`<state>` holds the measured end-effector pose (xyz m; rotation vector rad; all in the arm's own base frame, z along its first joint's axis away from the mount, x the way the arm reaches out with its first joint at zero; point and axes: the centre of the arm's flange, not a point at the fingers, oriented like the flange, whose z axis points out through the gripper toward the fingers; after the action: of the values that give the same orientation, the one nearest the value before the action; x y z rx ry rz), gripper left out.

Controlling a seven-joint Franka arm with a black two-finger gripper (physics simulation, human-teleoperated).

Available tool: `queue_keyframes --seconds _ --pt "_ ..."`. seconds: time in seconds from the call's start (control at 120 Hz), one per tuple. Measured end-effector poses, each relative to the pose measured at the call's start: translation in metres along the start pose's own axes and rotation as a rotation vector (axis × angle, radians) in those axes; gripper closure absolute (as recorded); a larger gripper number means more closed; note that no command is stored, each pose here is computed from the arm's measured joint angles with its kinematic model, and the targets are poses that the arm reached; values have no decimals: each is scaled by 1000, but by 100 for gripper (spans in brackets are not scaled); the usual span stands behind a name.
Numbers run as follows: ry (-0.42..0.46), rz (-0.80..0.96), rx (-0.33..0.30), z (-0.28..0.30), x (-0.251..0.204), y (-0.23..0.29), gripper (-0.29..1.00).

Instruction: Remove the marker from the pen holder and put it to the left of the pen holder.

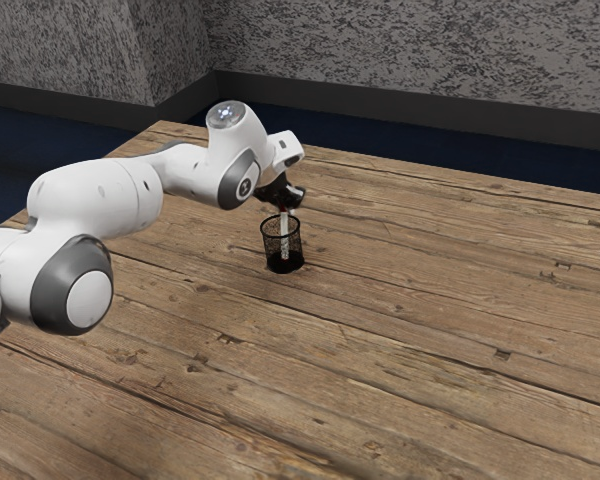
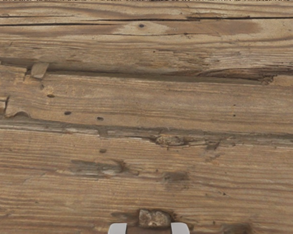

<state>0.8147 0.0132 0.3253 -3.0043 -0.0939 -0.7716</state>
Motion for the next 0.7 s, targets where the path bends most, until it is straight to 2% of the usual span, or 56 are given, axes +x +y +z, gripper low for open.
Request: queue_keyframes --seconds 0.2,0.35,0.517,0.7 --pt "-12 0 10 -19 -3 0 74" --pt "16 4 21 -77 4 5 75" --pt "87 0 39 -140 23 6 75" --pt "102 -27 85 -161 26 -30 75"
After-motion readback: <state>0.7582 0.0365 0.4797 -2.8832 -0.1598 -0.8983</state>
